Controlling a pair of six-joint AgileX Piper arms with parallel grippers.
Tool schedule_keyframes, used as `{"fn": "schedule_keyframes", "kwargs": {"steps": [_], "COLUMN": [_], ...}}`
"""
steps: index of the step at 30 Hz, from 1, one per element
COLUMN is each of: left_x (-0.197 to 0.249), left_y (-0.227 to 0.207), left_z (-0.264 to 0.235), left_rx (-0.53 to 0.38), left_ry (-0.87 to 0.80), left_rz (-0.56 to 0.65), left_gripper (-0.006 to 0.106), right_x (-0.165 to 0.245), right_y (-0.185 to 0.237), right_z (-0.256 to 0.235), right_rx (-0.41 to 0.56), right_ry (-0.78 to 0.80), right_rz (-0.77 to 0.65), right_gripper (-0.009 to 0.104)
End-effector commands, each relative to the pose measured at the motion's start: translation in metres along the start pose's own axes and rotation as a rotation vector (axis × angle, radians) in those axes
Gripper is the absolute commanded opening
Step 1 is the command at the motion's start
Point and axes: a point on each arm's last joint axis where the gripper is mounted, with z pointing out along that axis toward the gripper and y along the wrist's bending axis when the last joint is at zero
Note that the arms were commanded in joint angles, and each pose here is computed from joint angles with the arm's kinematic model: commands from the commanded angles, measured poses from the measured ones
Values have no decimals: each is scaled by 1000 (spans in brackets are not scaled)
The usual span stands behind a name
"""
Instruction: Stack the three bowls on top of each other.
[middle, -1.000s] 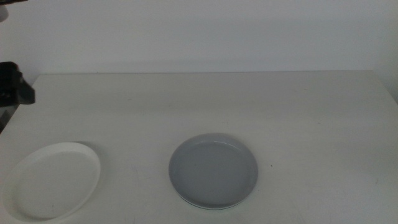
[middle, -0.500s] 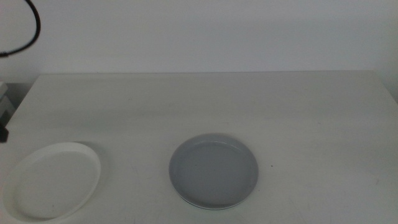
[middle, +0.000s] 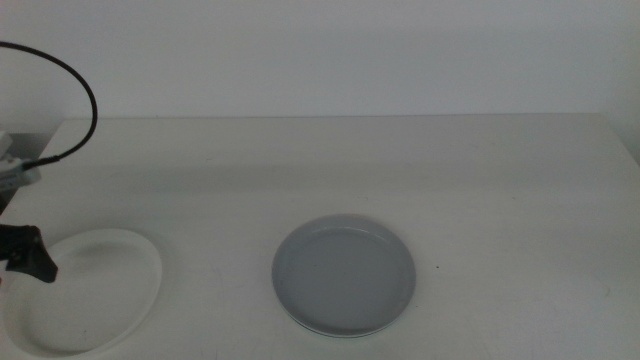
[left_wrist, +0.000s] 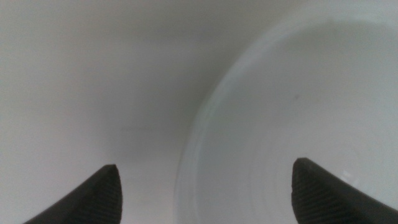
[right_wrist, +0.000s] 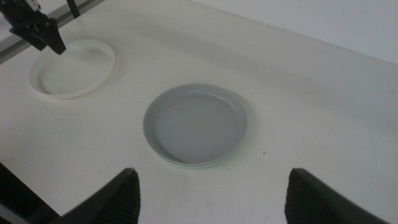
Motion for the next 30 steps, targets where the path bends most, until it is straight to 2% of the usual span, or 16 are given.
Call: {"fn": "schedule_keyframes", "kwargs": {"steps": [1,4,6,10,15,16,23,30], "left_x": [-9,-8,-6,-5,-4,-3,-3,-32], "left_y": [-3,-1,0,0,-1,-2,-18,-82], "left_z": [-10,2,7,11,10,10,-20,-67], "left_rx": [15,41,55,65,76,82,130,160], "left_ry": [-55,-20,5,24,38,45,5,-52], "left_rz": [-18,-33,-38,-42,-48,-48,-54,-41], "left_gripper": [95,87,76,48,5,0,0,0], "right_x": [-11,-11,-11,-11,-11,-11,-11,-11], "right_y": [-1,-1,-1,-1,-1,-1,-1,-1], "right_z": [-2,-2,-2,-2,-2,-2,-2,-2], "right_rx": [16,16,16,16,16,16,16,16], "right_ry": [-68,-68,-68,-68,-68,-68,-68,-68], "right_rz": [-8,-8,-8,-8,-8,-8,-8,-8], "right_gripper": [59,59,59,59,59,59,59,59]}}
